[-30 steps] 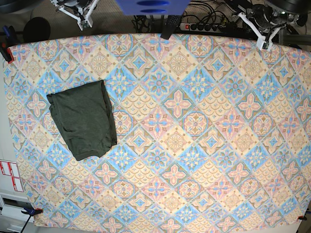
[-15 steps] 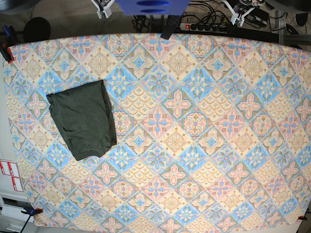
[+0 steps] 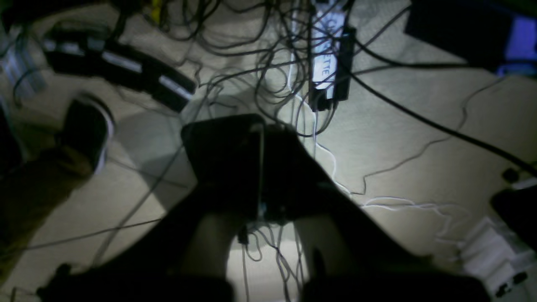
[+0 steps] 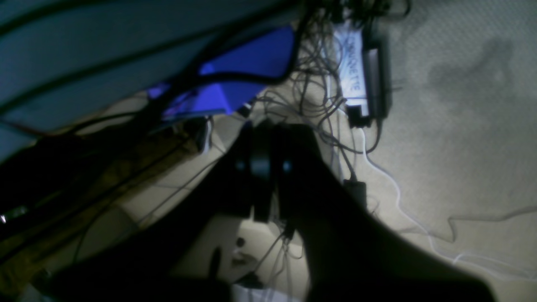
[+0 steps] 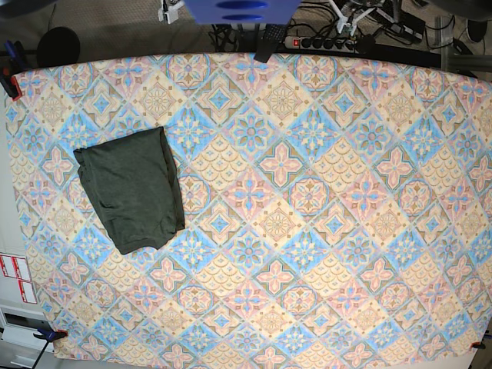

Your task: Fold the T-shirt properly

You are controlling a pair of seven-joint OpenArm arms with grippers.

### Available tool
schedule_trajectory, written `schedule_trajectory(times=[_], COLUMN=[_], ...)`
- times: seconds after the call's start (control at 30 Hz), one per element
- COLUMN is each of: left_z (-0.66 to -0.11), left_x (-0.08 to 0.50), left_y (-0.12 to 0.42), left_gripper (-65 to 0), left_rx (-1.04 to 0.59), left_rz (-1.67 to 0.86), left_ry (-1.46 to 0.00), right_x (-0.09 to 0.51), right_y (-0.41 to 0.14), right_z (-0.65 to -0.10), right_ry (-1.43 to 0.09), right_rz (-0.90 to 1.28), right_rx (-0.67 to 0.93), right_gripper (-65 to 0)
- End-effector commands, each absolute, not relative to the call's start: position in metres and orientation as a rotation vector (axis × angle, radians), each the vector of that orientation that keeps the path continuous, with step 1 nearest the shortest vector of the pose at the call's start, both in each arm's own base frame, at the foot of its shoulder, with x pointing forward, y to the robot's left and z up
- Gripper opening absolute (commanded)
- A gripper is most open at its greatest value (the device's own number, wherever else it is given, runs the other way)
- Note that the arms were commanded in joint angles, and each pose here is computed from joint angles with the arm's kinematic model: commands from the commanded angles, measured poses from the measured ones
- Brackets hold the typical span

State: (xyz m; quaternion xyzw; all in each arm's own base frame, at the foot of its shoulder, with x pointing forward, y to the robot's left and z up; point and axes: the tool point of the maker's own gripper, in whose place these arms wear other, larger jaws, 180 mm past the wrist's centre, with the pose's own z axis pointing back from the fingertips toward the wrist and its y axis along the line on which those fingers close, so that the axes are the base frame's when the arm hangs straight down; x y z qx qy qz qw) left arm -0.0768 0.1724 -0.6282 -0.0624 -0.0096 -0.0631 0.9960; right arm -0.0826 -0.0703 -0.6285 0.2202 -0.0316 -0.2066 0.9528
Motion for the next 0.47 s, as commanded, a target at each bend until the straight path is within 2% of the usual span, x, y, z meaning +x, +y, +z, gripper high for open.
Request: schedule_trajectory(times=[0.0, 0.13, 0.43], left_z=[-0.631, -0.640, -0.646], left_x=[-0.082, -0.083, -0.056], left_y=[0.171, 0.155, 0.121], left_gripper=[-65.0, -65.0, -65.0], left_rx=[-0.126, -0.136, -0.179], left_rz=[-0.137, -0.152, -0.155], left_ry=[-0.017, -0.051, -0.136], right_x=[-0.084, -0.076, -0.079], right_y=[-0.078, -0.104, -0.138], right_z=[-0.630, -0.642, -0.647], right_ry=[-0.066, -0.064, -0.053], right_rz=[-0.424, -0.428, -0.418], right_rx=[0.428, 0.314, 0.185], right_gripper=[-64.1, -64.1, -64.0])
